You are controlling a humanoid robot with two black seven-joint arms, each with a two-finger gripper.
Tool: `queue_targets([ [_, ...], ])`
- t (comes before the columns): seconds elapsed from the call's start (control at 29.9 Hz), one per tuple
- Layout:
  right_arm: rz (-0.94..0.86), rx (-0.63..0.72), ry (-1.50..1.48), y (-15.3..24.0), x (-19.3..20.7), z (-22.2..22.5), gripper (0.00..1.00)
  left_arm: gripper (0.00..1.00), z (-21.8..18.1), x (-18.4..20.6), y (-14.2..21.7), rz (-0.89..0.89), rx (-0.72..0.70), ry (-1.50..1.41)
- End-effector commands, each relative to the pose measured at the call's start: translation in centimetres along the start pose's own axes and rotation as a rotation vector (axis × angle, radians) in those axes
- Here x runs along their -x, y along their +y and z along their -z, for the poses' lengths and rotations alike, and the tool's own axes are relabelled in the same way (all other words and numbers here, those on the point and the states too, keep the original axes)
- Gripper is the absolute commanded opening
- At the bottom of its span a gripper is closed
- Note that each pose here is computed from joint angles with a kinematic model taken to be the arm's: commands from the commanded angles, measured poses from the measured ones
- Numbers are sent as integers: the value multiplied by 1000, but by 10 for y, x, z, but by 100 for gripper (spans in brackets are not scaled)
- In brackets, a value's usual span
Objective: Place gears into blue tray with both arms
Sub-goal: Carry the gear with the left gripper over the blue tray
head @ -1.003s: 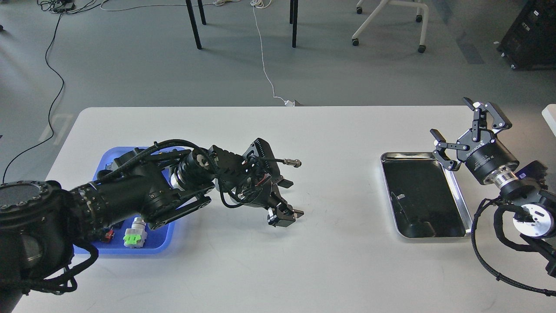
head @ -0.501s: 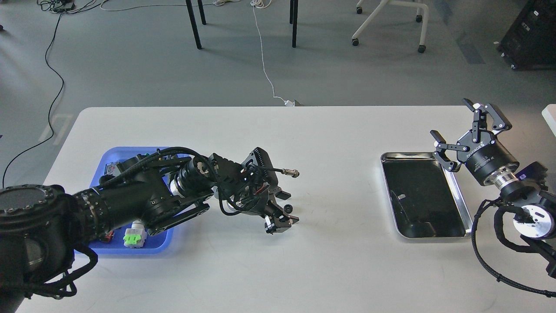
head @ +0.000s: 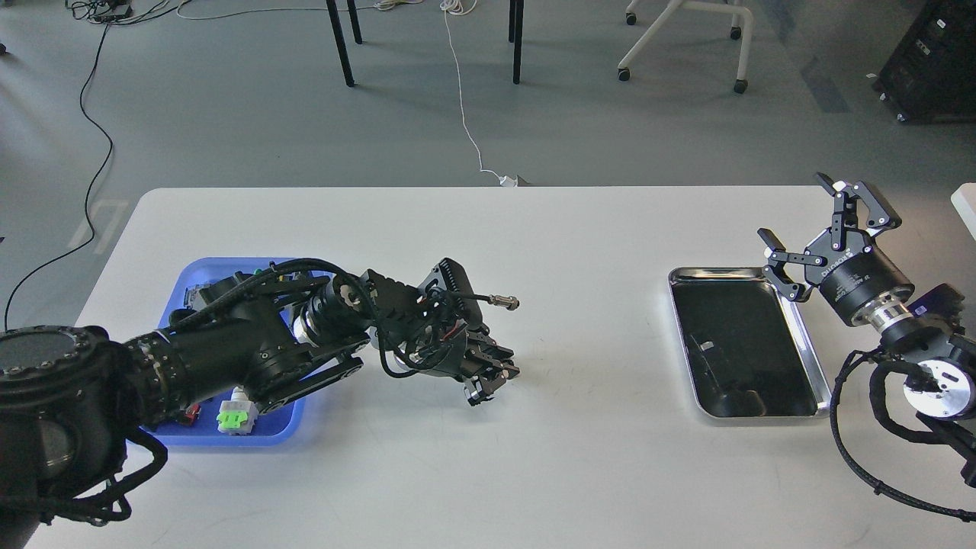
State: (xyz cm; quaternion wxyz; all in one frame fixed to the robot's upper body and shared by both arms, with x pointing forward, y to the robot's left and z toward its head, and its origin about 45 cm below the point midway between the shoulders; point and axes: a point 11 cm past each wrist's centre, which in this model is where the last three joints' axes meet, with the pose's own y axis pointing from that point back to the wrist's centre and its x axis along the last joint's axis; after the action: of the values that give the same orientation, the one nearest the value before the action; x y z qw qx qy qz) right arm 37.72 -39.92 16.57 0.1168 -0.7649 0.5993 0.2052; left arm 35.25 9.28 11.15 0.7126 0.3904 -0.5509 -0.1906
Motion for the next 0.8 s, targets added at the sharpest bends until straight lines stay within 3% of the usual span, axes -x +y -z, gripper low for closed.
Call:
queue_targets([
  [0.0,0,-1,1,0,0,1,99,13,0,-1,0,0,0,-2],
  [0.17,0,-1,1,0,0,1,99,13,6,-13,9,-21,-13,-22],
  [0.4,3,1,-2,-1,1,-1,99,13,45,-22,76,-37,-115,-86],
  [0.57,7,2,-4,-1,3,-2,99,14,67,9,134,-7,-197,-61],
  [0.77,10,5,-8,-2,5,-5,99,14,83,88,195,86,-300,67],
])
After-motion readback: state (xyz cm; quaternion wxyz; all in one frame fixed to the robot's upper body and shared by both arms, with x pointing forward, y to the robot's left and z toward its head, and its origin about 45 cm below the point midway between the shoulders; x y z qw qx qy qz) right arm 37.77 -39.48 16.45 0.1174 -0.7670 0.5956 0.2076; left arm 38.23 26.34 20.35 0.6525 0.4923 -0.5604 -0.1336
